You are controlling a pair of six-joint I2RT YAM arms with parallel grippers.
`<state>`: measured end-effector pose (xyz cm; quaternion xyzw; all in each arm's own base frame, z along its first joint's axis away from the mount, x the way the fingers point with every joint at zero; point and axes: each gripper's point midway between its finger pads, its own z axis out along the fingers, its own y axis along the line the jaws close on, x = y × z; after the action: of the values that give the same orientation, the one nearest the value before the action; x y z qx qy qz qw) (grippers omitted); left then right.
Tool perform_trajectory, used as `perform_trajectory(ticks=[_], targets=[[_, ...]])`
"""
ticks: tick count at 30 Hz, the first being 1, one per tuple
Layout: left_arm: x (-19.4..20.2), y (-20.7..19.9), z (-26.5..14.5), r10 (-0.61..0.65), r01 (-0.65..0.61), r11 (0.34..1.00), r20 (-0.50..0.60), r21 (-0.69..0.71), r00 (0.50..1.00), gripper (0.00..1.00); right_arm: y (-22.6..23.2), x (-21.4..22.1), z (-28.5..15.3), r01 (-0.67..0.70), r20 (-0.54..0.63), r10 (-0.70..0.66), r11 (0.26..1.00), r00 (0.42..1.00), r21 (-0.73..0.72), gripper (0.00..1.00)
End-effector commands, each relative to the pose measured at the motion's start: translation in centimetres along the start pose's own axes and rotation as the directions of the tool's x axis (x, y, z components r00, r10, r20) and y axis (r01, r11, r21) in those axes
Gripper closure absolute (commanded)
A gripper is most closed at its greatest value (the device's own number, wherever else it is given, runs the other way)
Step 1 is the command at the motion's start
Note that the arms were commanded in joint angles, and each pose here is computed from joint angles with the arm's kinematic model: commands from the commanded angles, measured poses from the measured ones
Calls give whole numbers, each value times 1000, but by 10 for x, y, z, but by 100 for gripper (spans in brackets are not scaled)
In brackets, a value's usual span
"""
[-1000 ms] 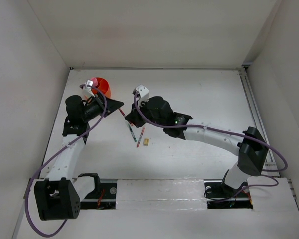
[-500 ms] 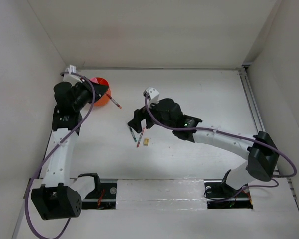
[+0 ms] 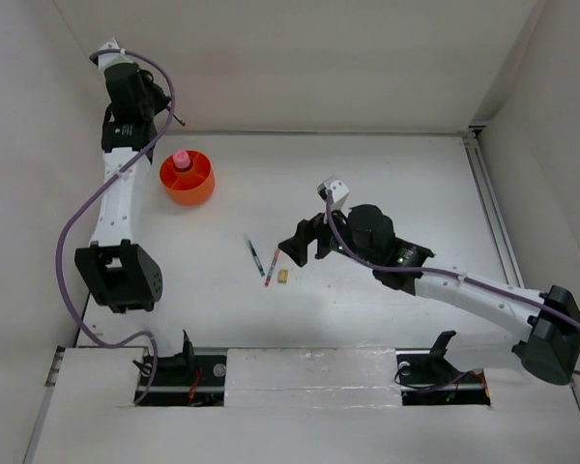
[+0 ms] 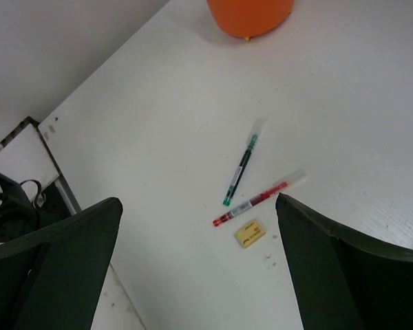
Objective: Sort the stationery into containers
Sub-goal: Place the stationery into the container
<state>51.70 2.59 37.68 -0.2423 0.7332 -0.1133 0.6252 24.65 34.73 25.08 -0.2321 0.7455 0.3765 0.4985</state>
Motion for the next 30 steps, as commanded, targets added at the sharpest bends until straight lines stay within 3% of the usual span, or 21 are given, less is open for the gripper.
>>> perform_trajectory(ticks=[1,10,30], targets=[[-58,16,10,111,-88,985,153,-146,982,100,16,-7,-13,-4,47,6,999,999,-48,0],[-12,45,83,132,-103,971,123,-215,984,100,34,10,-29,-82,31,85,994,996,-75,0],[72,75,123,111,-99,966,34,-239,993,100,36,60,-25,-127,-59,122,989,991,-80,0]])
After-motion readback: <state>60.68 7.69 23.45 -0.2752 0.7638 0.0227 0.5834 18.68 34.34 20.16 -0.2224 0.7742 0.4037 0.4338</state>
